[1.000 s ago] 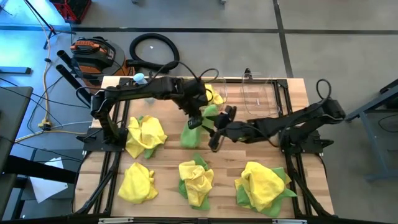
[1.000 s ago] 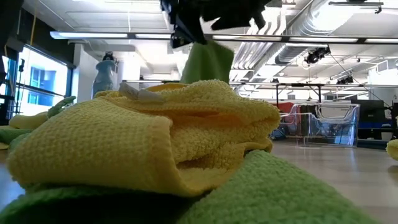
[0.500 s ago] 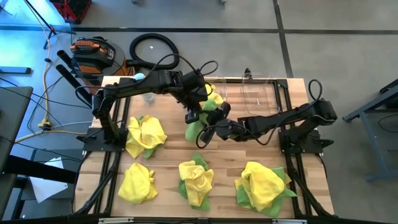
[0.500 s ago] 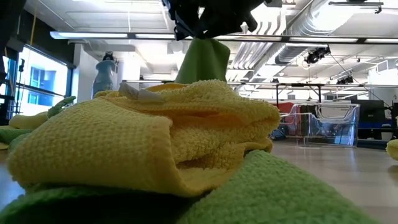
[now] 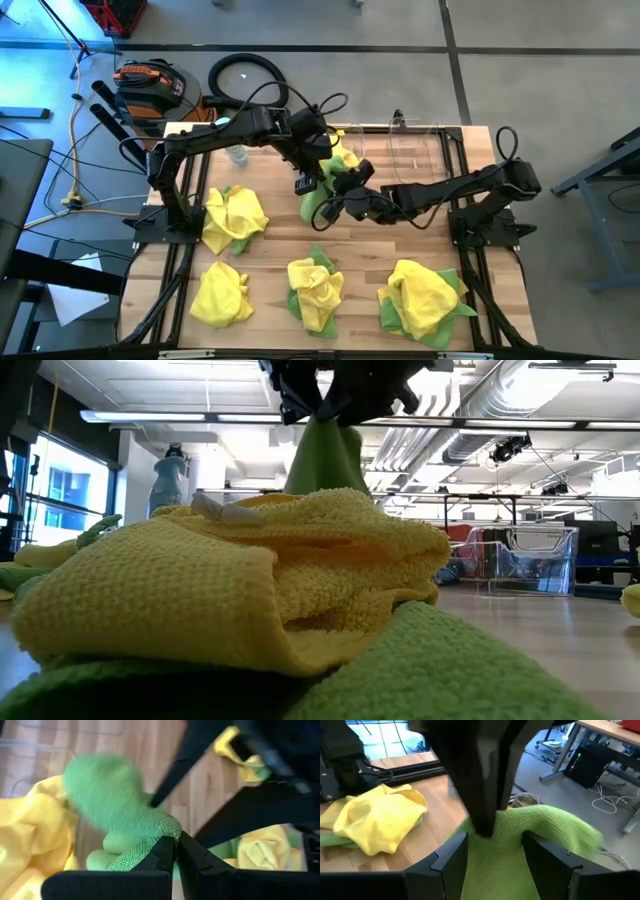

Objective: Sort microfiber towel by color & place in baskets
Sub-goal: Put the bottom left green microfiber cloth into the right transparent bin

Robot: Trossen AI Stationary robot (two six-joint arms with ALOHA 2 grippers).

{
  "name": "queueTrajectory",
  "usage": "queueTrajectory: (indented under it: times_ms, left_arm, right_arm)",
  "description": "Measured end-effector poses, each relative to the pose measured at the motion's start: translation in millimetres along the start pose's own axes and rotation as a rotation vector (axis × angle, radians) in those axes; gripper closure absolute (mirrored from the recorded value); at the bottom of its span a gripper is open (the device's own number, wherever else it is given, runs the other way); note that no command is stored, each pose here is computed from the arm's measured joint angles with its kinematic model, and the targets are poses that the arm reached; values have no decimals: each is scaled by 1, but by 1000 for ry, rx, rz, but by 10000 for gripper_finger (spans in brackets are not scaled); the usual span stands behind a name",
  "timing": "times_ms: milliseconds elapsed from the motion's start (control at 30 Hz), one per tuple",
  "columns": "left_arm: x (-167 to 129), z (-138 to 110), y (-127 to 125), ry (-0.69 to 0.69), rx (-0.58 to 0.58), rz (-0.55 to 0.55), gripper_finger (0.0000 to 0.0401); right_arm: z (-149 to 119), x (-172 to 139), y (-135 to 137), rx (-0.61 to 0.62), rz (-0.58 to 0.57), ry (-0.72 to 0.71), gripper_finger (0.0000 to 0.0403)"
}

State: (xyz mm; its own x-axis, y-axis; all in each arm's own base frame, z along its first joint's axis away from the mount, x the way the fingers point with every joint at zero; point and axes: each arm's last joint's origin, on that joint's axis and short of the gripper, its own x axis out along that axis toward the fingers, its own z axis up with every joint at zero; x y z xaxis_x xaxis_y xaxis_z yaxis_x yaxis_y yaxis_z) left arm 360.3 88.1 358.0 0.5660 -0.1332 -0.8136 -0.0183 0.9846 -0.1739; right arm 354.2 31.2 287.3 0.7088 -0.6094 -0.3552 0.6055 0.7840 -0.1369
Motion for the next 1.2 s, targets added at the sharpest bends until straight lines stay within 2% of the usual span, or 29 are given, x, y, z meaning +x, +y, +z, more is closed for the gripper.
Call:
queueTrajectory:
  times_ms: [233,433,667,800,967,1067,1200]
  left_arm:
    - [0,4,0,-42,13,-10,401]
    - [0,4,-1,-44,14,-35,401]
    - [0,5,-1,-54,38,-33,374]
    - [0,5,2,-57,38,-29,343]
    - [-6,3,12,-55,27,-6,307]
    - [-21,-3,17,-56,27,12,295]
    - [-47,-13,20,-55,14,36,293]
  right_arm:
    - [1,5,-3,32,82,28,213]
    - [-3,5,-3,11,81,62,232]
    - [-8,5,-5,45,72,104,326]
    - [-11,4,-4,55,123,144,392]
    - [-13,3,-5,112,121,176,384]
    - [-13,-1,-8,150,109,197,398]
    - [-10,-11,-18,210,87,222,396]
